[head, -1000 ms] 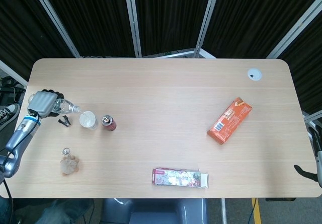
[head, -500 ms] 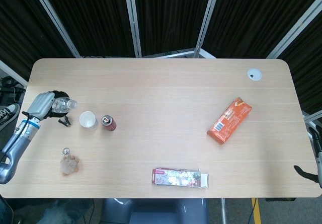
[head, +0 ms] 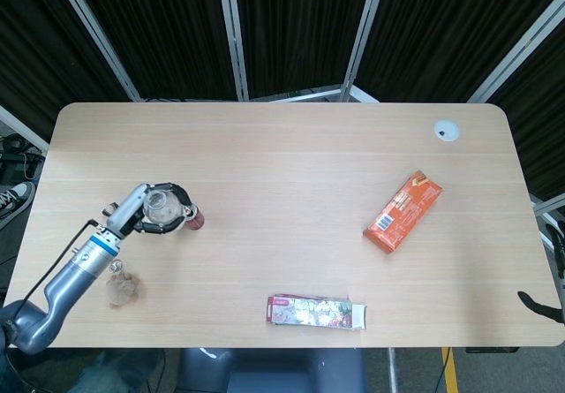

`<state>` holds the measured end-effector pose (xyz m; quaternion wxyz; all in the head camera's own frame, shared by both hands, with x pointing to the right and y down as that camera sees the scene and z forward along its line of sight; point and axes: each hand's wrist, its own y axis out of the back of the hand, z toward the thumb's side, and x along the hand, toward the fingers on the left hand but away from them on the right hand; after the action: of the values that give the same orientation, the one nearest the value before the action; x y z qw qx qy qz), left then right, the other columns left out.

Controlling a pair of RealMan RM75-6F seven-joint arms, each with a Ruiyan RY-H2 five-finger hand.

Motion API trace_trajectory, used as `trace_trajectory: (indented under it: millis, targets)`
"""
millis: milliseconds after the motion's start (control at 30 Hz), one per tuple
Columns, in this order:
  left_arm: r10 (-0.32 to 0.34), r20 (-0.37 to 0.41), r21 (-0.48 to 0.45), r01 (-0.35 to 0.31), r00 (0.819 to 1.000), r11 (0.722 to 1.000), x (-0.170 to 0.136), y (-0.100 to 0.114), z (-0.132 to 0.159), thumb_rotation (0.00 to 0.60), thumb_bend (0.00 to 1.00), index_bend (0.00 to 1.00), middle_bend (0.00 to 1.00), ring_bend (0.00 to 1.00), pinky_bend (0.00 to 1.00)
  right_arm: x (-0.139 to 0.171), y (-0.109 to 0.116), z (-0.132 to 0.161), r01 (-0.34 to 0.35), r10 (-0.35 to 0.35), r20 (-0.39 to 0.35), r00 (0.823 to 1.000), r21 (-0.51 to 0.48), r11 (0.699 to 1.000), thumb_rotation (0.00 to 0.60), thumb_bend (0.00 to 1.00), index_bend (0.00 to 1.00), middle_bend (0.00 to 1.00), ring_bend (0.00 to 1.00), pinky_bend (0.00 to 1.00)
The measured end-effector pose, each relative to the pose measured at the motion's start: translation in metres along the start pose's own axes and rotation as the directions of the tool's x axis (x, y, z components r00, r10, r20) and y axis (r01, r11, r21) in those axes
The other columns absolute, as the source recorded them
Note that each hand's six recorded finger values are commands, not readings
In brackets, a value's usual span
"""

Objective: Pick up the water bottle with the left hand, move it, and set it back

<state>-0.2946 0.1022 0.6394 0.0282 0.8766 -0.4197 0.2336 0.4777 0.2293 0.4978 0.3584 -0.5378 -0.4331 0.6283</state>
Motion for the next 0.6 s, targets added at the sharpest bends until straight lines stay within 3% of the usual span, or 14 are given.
trace_trajectory:
  millis: [300,600]
  targets:
    - [-0.091,-0.023,-0.175,0.086,0.996,0.981,0.026,-0.083,-0.015,0.6,0.37,0.54,0.44,0.34,0.37,-0.001,-0.002,-0.004,-0.009,0.009,0.012,1.0,-0.001,1.0,0.6,0.0,0.0,0.0,0.0,0.0]
    - [-0.099,-0.051,-0.118,0.092,0.994,0.989,0.041,-0.126,-0.045,0.6,0.37,0.54,0.44,0.34,0.37,-0.003,-0.003,-0.008,-0.014,0.014,0.02,1.0,-0.004,1.0,0.6,0.0,0.0,0.0,0.0,0.0]
